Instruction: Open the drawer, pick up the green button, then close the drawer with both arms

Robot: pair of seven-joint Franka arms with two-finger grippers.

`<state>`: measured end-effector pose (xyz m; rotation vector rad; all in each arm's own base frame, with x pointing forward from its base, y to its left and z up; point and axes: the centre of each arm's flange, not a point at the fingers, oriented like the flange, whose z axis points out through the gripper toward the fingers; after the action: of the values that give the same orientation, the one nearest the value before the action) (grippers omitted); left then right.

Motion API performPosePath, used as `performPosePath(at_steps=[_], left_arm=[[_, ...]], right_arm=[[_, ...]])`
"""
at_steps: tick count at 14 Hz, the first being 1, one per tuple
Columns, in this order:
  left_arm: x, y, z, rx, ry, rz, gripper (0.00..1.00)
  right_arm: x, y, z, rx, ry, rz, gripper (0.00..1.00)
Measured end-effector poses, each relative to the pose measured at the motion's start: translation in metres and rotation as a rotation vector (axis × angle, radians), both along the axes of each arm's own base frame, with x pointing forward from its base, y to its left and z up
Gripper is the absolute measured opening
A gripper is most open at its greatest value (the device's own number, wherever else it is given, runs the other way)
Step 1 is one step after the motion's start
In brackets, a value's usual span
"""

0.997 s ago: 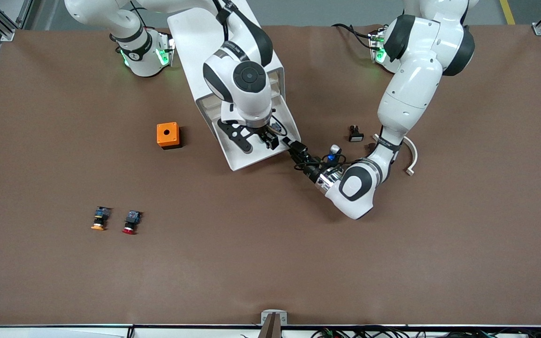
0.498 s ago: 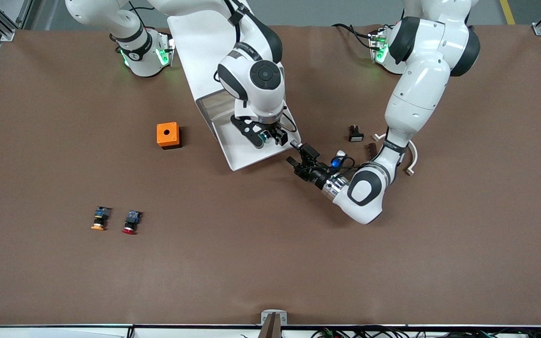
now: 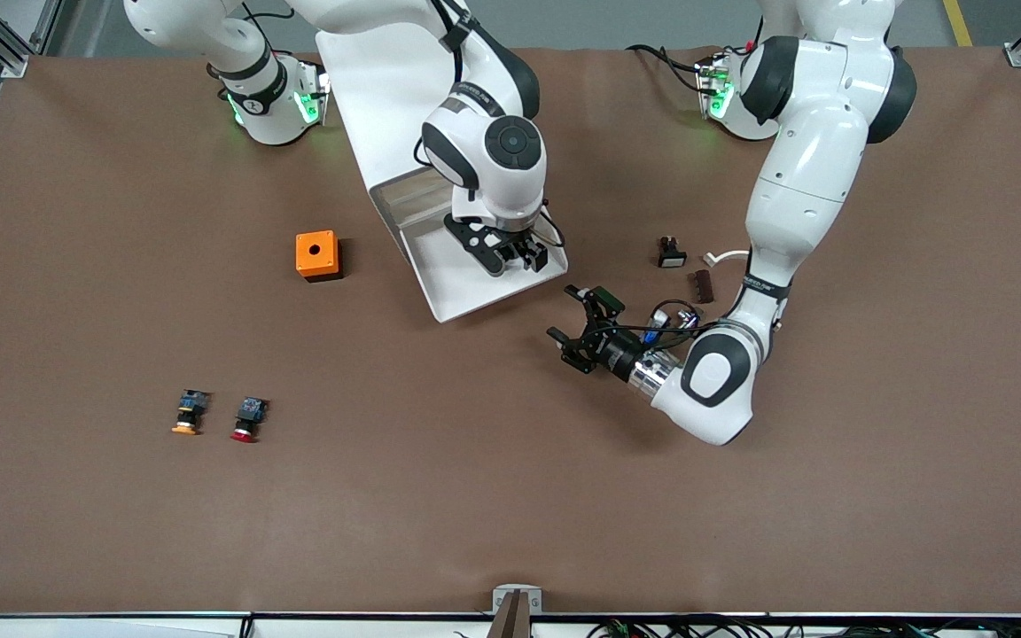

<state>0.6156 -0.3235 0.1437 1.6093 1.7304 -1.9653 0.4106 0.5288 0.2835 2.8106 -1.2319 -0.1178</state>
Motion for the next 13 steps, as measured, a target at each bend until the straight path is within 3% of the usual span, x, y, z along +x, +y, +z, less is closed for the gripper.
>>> performPosePath(at_steps=[3,4,5,6,9,11,13], left_arm=[[0.019,0.015,0.017,-0.122,-0.252,-0.038,1.0],[0.025,0.019,0.026,-0.152,-0.351,-0.062,1.0],[0.031,0.024,0.037,-0.171,-0.46,-0.099,1.0],[0.038,0.029,0.049,-0.176,-0.571,-0.144,1.0],[0.054,0.043,0.087,-0.131,-0.852,-0.3,1.0],[0.062,0.046,0.108,-0.054,-0.994,-0.414,1.0],[0.068,0.046,0.124,0.026,-1.088,-0.493,1.0]], right_arm=[[-0.002,0.003,-0.014,-0.001,-0.002,-0.003,0.95],[-0.003,0.005,-0.016,0.001,-0.004,-0.005,0.87],[-0.004,0.006,-0.018,0.001,-0.004,-0.004,0.87],[-0.005,0.007,-0.018,0.0,-0.004,-0.002,0.77],[-0.005,0.009,-0.016,0.009,-0.002,-0.005,0.44],[-0.004,0.009,-0.015,0.014,0.006,-0.015,0.41],[0.002,0.005,-0.012,0.012,0.01,-0.016,0.41]])
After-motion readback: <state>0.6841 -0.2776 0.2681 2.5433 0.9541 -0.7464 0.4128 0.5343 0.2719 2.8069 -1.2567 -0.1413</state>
